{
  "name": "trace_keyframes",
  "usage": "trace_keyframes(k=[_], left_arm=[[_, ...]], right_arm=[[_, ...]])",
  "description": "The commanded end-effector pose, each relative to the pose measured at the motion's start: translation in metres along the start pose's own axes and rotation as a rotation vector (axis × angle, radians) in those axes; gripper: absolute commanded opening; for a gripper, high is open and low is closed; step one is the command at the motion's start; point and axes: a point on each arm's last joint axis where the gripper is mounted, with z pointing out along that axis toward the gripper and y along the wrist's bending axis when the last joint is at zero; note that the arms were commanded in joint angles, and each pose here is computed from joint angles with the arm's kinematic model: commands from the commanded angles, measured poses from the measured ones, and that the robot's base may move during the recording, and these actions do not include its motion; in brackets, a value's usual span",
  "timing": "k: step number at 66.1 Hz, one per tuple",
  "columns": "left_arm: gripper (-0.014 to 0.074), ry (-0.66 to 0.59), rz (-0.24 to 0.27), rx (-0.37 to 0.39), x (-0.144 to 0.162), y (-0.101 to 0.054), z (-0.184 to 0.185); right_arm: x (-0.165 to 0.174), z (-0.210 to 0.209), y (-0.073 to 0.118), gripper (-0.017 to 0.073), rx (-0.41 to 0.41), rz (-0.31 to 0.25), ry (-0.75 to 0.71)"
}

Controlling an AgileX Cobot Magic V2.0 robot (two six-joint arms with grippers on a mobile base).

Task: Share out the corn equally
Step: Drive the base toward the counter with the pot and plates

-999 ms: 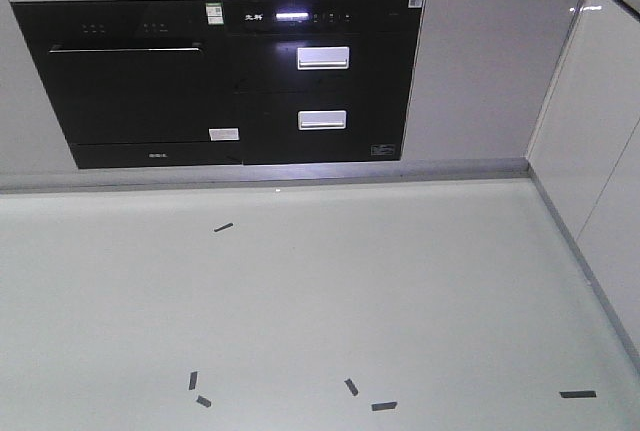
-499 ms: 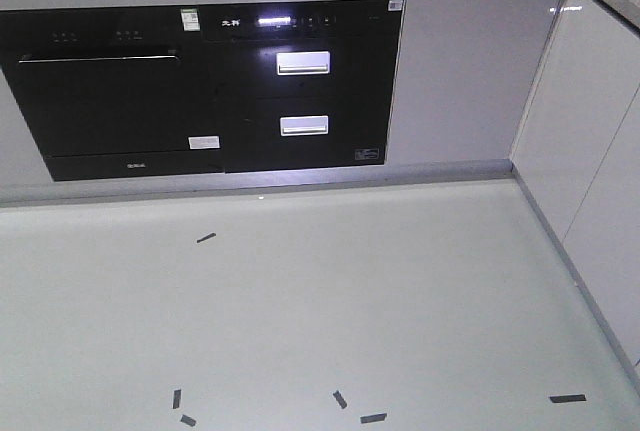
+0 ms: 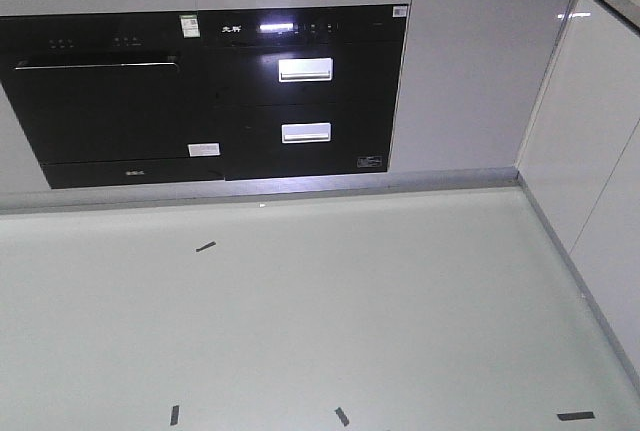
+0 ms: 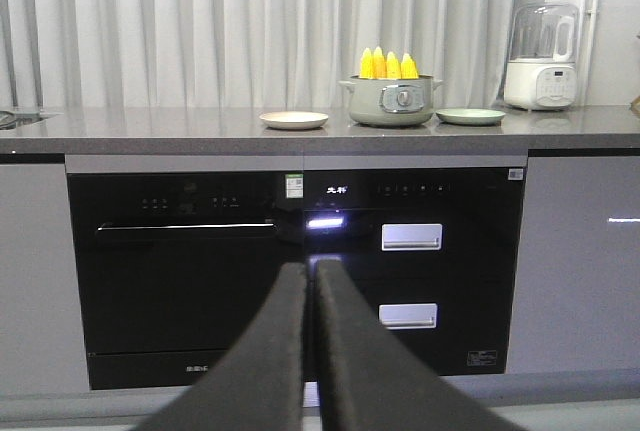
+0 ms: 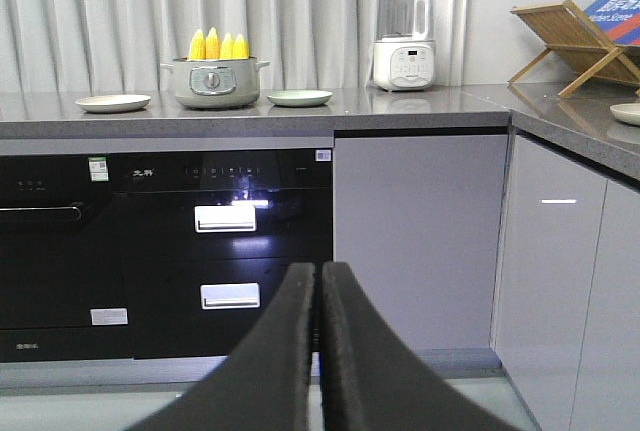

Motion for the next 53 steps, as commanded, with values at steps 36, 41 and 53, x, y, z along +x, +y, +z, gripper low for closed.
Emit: trace_keyframes(k=[36,41,53], left_arm=[[-0.0007,-0.078,-0.019,0.010,-0.0034,-0.0005,-0.0012],[-0.0007,-0.078,-0.019,0.010,-0.0034,-0.0005,-0.0012],[-0.0007,-0.078,-0.019,0.010,-0.0034,-0.0005,-0.0012]], right_arm=[[-0.0040,0.0000,0.0003,-0.0002,-0.004,-0.005,-0.070],[-0.0040,0.0000,0.0003,-0.0002,-0.004,-0.005,-0.070],[-0.0040,0.0000,0.0003,-0.0002,-0.004,-0.005,-0.070]])
